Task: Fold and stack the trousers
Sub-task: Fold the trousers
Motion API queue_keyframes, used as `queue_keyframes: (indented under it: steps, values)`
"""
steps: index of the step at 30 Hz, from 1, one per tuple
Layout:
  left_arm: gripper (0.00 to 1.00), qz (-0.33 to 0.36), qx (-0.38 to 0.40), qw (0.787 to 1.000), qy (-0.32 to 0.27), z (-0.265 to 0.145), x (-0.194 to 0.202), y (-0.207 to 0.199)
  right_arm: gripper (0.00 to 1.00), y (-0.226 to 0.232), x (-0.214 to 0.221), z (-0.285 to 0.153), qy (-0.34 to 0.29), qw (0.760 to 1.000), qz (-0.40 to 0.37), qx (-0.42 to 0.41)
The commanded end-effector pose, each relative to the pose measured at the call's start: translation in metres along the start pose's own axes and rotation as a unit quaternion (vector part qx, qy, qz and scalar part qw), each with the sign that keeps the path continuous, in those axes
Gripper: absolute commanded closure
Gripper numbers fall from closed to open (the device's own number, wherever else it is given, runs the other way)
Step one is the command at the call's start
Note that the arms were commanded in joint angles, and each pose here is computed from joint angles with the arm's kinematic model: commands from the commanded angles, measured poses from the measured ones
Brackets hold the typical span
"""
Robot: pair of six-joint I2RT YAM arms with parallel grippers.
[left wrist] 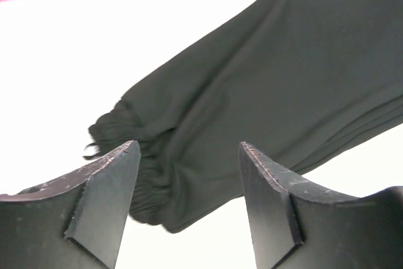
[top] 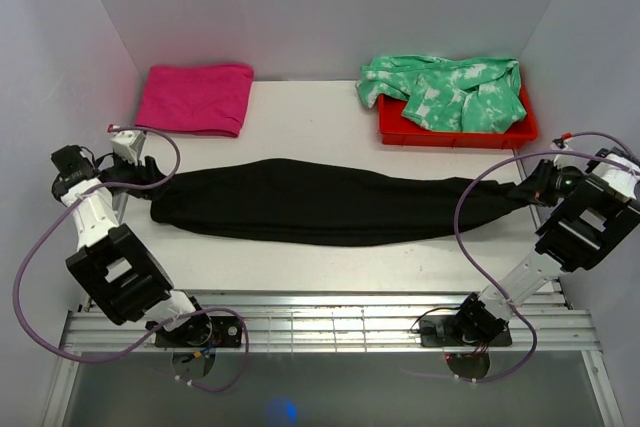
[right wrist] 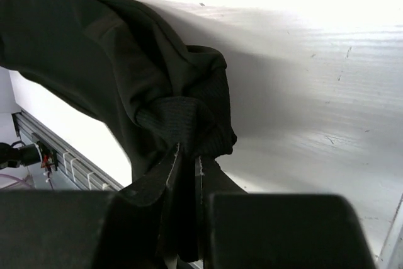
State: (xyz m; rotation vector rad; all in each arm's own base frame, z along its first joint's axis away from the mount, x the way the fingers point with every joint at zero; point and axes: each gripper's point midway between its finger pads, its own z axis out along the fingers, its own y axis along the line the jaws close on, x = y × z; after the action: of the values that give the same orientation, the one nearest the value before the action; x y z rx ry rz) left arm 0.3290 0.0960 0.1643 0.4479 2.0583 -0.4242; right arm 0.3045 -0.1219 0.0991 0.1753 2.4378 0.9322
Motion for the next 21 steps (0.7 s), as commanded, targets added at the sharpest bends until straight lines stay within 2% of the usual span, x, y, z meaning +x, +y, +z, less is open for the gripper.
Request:
queue_keyframes:
  steps: [1, 2, 3, 4, 11, 13, 14, 16, 17, 20, 21]
  values:
    - [0.24, 0.059, -0.002, 0.998, -0.034, -0.015, -0.029, -0.016, 0.92, 0.012, -0.038, -0.067, -0.086, 0.995, -0.042, 0.025]
    - [0.23, 0.066, -0.003, 0.997, -0.036, -0.016, -0.03, -0.019, 0.92, 0.018, -0.039, -0.069, -0.089, 0.995, -0.047, 0.017]
    - [0.12, 0.074, -0.003, 0.997, -0.038, -0.017, -0.031, -0.021, 0.92, 0.028, -0.037, -0.07, -0.089, 0.995, -0.048, 0.005]
    - [0.1, 0.072, 0.0, 0.997, -0.038, -0.017, -0.028, -0.025, 0.92, 0.036, -0.036, -0.068, -0.089, 0.995, -0.049, -0.006]
    - [0.09, 0.053, 0.018, 0.997, -0.047, -0.018, -0.022, -0.043, 0.92, 0.121, -0.032, -0.031, -0.11, 0.983, -0.076, -0.126]
    - [0.09, 0.046, 0.022, 0.998, -0.048, -0.017, -0.021, -0.045, 0.92, 0.143, -0.035, -0.015, -0.108, 0.977, -0.112, -0.144]
    - [0.09, 0.042, 0.024, 0.998, -0.047, -0.016, -0.018, -0.046, 0.92, 0.151, -0.036, -0.01, -0.101, 0.979, -0.094, -0.148]
    - [0.09, 0.039, 0.022, 0.998, -0.043, -0.016, -0.016, -0.046, 0.92, 0.172, -0.039, 0.009, -0.101, 0.972, -0.146, -0.151]
    - [0.09, 0.034, 0.022, 0.998, -0.042, -0.016, -0.015, -0.046, 0.92, 0.18, -0.039, 0.014, -0.098, 0.977, -0.116, -0.153]
    - [0.09, 0.027, 0.021, 0.999, -0.04, -0.016, -0.013, -0.048, 0.92, 0.211, -0.038, 0.033, -0.105, 0.967, -0.147, -0.178]
    - [0.09, 0.027, 0.022, 0.999, -0.039, -0.016, -0.012, -0.049, 0.92, 0.224, -0.036, 0.036, -0.099, 0.969, -0.119, -0.191]
